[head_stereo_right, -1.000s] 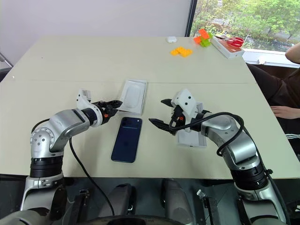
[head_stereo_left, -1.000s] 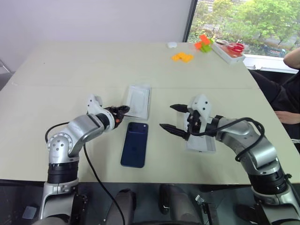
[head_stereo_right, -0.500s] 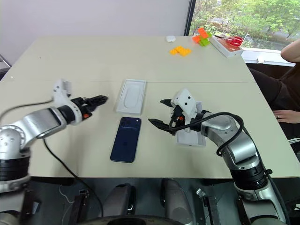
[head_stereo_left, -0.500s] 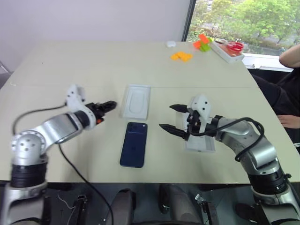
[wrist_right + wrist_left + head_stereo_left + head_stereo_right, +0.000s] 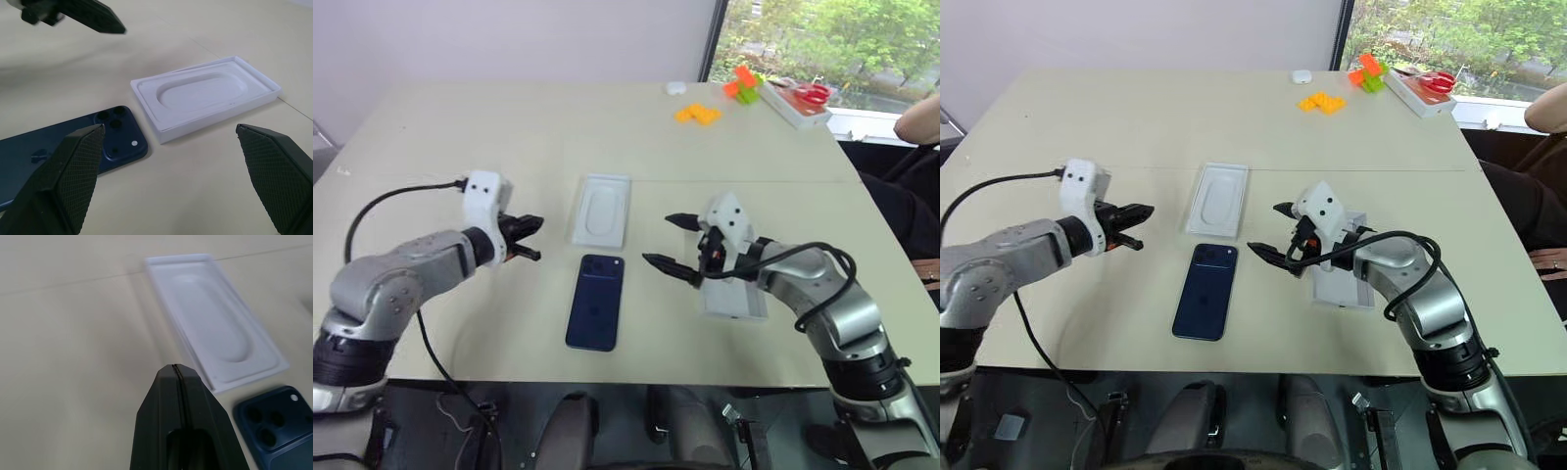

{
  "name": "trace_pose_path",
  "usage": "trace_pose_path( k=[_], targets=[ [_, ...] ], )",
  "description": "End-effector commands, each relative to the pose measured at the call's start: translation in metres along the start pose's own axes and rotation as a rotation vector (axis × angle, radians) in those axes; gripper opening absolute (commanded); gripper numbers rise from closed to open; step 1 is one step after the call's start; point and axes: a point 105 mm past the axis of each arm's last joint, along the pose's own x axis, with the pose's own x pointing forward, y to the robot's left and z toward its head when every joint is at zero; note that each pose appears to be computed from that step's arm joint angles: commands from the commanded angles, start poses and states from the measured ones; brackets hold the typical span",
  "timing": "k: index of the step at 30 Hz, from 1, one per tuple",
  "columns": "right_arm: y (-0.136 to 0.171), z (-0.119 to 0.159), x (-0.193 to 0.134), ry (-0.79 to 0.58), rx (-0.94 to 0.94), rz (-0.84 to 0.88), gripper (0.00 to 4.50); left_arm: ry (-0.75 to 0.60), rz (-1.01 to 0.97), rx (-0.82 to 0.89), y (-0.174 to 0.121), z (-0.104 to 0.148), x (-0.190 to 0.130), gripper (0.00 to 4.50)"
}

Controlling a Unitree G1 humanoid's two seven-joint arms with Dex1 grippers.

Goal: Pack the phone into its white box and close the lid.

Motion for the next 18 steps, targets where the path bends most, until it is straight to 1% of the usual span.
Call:
trace_pose_path(
  k=[1,4,8,14,18],
  targets=[
    [-0.001,0.011,0.001,-0.040,-0.035,-0.011,4.50,0.022,-0.045,0.093,-0.008,0.004,0.024,0.05],
    [0.000,0.011,0.001,-0.044,-0.034,-0.020,4.50,0.076,-0.068,0.112,-0.013,0.000,0.045,0.05],
    [0.000,0.010,0.000,-0.046,-0.031,-0.036,4.50,0.142,-0.080,0.125,-0.017,-0.007,0.064,0.05],
    [0.001,0.009,-0.001,-0.047,-0.028,-0.045,4.50,0.205,-0.072,0.135,-0.018,-0.015,0.078,0.05],
    [0.002,0.009,-0.001,-0.048,-0.028,-0.046,4.50,0.209,-0.043,0.136,-0.014,-0.017,0.082,0.05]
  ],
)
